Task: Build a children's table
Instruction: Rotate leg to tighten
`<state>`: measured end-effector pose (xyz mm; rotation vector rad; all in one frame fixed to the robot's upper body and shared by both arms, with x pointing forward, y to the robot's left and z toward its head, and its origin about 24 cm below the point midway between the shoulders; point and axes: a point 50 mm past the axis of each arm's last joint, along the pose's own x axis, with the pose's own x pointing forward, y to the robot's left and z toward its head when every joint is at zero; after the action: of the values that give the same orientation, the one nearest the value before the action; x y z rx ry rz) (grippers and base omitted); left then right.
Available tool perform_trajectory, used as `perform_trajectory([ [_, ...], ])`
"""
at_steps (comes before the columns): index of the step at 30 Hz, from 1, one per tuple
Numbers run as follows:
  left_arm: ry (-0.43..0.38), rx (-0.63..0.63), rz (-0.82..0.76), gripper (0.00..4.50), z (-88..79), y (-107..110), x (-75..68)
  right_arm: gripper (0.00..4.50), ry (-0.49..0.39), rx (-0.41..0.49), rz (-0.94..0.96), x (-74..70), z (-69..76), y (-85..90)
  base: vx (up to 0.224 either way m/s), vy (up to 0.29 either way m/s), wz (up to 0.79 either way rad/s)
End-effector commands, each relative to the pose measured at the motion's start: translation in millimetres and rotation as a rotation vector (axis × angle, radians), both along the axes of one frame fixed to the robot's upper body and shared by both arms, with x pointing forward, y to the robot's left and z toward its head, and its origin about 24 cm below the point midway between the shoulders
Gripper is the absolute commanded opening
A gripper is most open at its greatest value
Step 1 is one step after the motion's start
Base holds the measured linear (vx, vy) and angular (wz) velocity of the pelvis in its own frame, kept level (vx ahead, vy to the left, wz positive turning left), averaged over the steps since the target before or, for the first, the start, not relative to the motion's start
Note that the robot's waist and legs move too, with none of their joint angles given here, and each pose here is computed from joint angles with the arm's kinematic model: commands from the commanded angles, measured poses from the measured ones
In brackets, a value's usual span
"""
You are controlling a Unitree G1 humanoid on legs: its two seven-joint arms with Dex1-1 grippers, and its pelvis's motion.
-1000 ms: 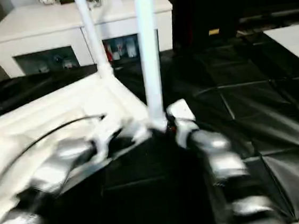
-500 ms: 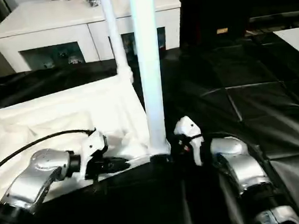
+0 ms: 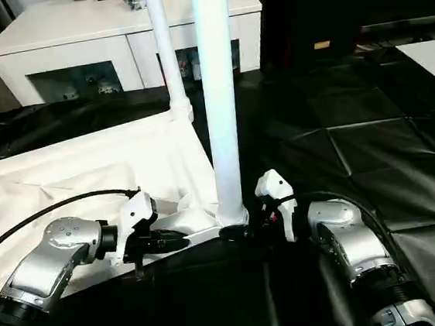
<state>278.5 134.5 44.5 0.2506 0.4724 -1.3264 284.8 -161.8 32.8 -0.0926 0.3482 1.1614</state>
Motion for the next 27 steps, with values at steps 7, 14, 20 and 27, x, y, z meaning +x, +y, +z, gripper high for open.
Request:
perform_trajectory([
  [7, 0.001, 0.009, -0.038, 0.00, -0.7, -3.1, -3.2, 3.21, -0.055, -0.003, -0.001, 1.1, 1.6, 8.5, 0.000, 0.000, 0.00],
  [14, 0.000, 0.011, -0.041, 0.00, -0.3, -2.6, -3.3, 4.09, -0.019, 0.062, 0.000, 3.7, 8.4, 8.2, 0.000, 0.000, 0.00],
  [20, -0.009, 0.018, -0.039, 0.00, -0.3, -2.2, -2.2, 4.32, -0.038, 0.040, 0.023, 4.5, 10.3, 7.8, 0.000, 0.000, 0.00],
  [27, -0.014, 0.022, -0.034, 0.00, 0.0, -1.0, -1.1, 4.15, -0.018, 0.041, 0.048, 2.6, 8.8, 7.2, 0.000, 0.000, 0.00],
])
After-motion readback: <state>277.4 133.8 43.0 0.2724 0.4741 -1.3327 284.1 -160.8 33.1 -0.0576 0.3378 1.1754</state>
